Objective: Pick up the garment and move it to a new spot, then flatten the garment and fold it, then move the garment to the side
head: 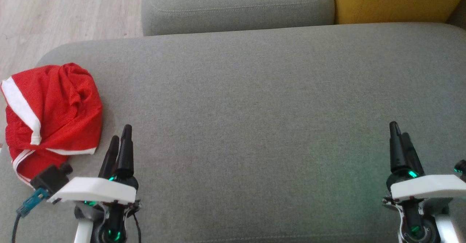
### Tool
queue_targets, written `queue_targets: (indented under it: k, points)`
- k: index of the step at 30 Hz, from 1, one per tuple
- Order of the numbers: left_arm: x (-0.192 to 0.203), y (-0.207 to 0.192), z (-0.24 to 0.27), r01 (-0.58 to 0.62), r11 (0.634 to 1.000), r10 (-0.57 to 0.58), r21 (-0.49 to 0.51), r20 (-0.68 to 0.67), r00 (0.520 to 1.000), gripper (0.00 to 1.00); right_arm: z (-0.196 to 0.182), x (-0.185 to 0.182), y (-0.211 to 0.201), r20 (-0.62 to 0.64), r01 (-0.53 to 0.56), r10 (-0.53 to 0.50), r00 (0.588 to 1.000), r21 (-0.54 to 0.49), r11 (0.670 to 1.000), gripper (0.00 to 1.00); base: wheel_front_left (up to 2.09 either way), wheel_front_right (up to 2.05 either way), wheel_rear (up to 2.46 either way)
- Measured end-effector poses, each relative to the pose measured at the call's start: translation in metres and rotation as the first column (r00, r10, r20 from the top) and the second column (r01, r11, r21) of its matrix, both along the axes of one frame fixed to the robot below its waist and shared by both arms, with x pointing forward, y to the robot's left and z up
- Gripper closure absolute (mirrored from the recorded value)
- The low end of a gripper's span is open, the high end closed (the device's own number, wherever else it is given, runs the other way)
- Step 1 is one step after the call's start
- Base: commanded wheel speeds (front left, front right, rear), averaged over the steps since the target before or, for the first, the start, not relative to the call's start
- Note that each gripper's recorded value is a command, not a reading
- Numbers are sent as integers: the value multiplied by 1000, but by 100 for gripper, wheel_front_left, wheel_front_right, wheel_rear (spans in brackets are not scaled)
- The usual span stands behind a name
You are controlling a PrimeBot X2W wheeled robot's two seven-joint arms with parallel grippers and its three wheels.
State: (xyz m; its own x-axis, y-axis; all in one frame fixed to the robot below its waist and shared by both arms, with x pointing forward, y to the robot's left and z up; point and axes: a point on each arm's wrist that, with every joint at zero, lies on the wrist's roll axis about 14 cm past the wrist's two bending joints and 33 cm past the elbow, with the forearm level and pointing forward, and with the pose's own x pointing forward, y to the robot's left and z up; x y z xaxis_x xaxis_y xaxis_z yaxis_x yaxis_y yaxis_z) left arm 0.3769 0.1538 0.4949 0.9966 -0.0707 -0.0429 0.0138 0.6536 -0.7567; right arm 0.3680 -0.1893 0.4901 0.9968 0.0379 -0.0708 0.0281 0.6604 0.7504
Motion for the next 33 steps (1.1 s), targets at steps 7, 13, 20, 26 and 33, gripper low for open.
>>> queue_targets:
  k: [7, 13, 20, 26, 33]
  points:
    - [0, -3, 3, 9, 995, -10, 101, 17, 1000, 0, 6, 1, 4, 15, -23, 24, 1000, -96, 995, 0, 0, 0, 0]
    - [1, -5, 7, 14, 979, -23, 201, 43, 999, 0, 8, 1, 9, 19, -44, 48, 999, -184, 982, 0, 0, 0, 0]
    - [4, -5, 11, 8, 961, -27, 277, 64, 998, 0, 11, 2, 15, 31, -62, 72, 997, -264, 963, 0, 0, 0, 0]
    - [3, -8, 12, 10, 935, -39, 355, 77, 996, 0, 14, 2, 19, 35, -76, 93, 995, -339, 938, 0, 0, 0, 0]
    - [2, -9, 10, 7, 901, -48, 434, 83, 995, 0, 15, 2, 24, 38, -90, 116, 993, -418, 904, 0, 0, 0, 0]
